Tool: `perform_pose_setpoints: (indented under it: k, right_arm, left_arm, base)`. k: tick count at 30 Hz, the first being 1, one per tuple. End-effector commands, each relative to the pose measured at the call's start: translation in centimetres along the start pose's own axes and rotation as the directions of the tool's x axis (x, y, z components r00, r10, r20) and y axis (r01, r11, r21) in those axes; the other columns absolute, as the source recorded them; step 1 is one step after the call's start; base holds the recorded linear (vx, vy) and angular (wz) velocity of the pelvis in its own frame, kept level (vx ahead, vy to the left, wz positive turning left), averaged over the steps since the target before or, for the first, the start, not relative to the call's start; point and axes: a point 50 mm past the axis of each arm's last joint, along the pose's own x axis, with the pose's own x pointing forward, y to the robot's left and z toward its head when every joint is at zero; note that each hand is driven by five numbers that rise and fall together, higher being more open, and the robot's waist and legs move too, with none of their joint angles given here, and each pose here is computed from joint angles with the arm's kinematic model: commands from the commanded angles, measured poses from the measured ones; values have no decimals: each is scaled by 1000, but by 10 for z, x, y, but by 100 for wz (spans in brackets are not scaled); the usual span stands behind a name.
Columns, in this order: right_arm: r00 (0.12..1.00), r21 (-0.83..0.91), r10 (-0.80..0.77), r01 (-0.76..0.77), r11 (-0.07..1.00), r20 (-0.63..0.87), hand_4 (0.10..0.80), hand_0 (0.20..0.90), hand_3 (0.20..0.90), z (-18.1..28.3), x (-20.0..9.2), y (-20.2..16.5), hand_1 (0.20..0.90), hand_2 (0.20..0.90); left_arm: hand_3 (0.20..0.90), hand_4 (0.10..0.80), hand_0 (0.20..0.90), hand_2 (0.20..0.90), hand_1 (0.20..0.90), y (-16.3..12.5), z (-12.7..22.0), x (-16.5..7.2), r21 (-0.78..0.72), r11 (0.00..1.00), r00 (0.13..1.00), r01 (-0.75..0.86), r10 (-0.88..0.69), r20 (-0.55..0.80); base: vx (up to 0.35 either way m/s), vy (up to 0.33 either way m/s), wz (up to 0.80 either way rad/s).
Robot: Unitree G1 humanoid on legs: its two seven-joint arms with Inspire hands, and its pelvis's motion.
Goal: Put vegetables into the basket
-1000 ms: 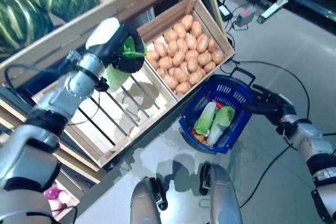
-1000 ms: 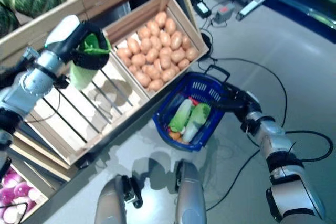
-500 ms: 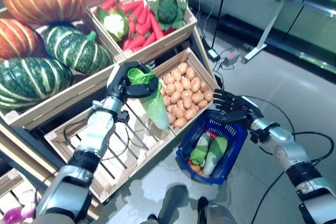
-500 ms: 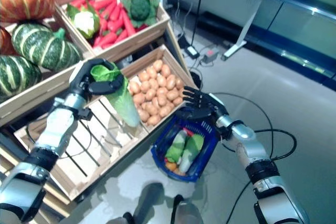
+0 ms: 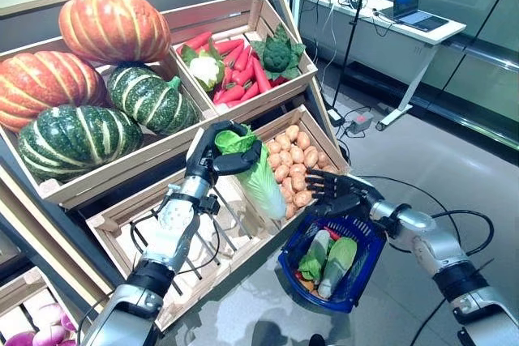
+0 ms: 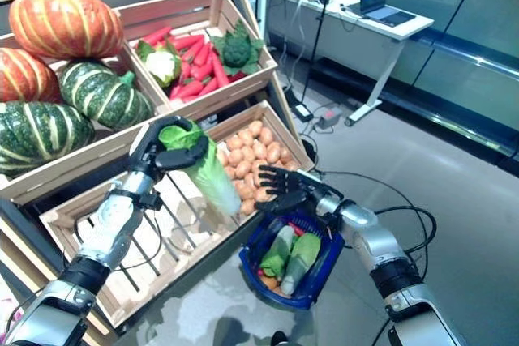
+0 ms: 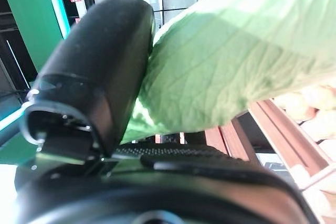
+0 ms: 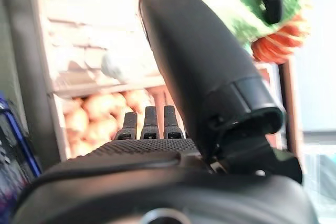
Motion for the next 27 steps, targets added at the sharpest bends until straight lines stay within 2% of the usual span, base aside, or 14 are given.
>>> perform_pose_setpoints:
  k: [1,16,27]
  right_arm:
    - [983,28,110,-116,993,148,800,900,900,27,12,18,900,900]
    - [984,127,94,-114,985,153,800,900,900,36,39,36,900,900]
    - [998,155,43,-50,987,53,800,900,900,32,59,37,900,900]
  left_arm:
    - [300,400,300,300,300,-10,43,16,-39,998,972,56,-45,232]
    - [300,400,300,300,300,-49,16,8,-246,958,981,150,-114,154]
    - [300,400,300,300,300,-83,14,9,-341,904,964,258,-216,158]
  base:
    - [30,-1,2]
    - [17,-7,8]
    - [12,-2,9]
